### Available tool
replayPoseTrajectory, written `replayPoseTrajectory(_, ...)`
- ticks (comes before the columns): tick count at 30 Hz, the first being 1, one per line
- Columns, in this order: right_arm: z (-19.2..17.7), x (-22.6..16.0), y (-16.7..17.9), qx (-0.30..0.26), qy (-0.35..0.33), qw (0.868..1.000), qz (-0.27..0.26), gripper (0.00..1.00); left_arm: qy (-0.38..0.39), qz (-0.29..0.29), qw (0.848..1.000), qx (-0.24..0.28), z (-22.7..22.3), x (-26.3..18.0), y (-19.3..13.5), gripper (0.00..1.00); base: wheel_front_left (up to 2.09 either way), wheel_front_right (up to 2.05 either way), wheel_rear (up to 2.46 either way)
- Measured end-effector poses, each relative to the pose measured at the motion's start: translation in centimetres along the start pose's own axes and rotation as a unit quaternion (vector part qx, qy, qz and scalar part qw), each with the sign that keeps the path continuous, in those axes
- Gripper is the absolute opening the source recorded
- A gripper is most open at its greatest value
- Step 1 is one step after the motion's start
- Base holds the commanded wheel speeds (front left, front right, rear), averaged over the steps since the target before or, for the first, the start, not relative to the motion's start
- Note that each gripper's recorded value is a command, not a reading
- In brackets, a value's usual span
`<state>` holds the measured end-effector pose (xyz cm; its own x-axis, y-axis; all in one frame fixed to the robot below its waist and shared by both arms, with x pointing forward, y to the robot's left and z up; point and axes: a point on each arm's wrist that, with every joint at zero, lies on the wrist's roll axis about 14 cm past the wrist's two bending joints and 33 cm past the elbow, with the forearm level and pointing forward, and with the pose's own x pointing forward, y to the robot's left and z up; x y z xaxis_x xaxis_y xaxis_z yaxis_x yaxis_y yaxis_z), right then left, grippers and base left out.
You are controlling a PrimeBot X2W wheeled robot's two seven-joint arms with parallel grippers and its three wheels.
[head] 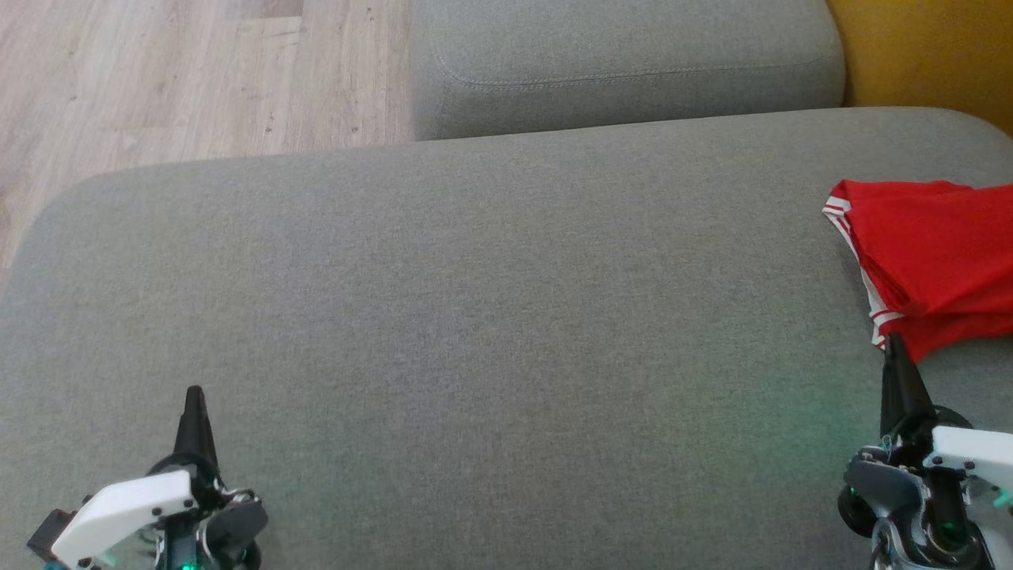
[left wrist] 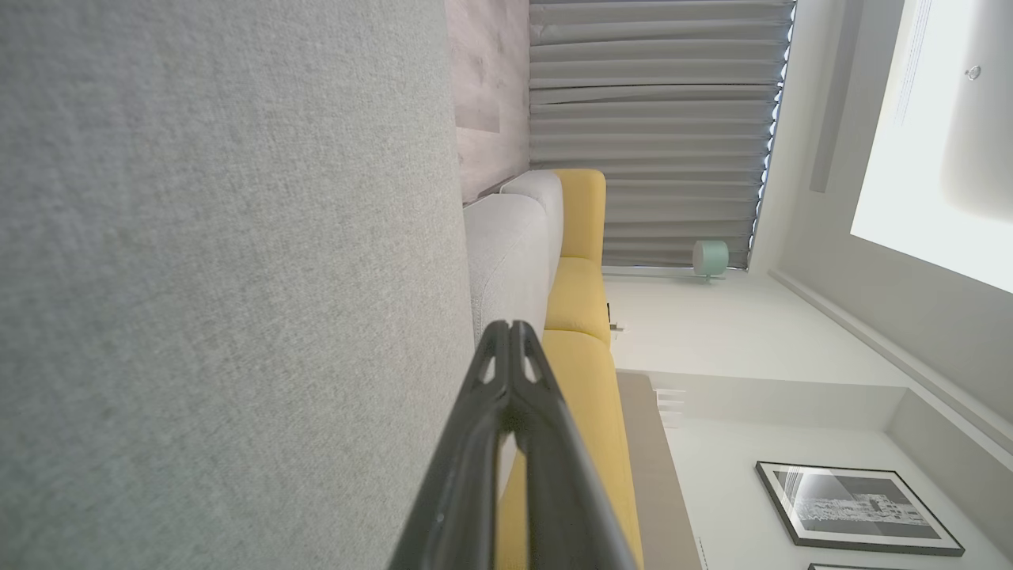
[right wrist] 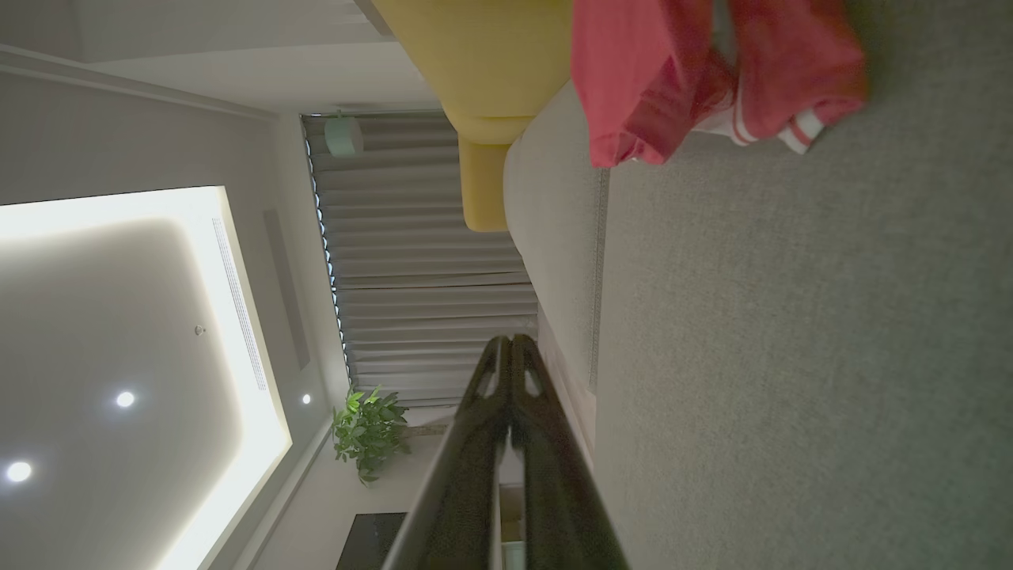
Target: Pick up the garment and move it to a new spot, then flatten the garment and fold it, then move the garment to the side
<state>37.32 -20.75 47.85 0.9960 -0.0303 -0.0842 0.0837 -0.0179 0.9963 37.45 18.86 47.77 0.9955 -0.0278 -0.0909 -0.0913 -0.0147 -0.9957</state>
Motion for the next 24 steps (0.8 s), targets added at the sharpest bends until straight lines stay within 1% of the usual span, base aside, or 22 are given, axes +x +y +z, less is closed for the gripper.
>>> replayPoseTrajectory(24, 0.04, -0.01, -0.01, 0.0, 0.0, 1.0, 0.0, 0.0, 0.0, 0.0, 1.0, 0.001, 0.01, 0.0, 0.01, 0.0, 0.0, 0.0, 0.0)
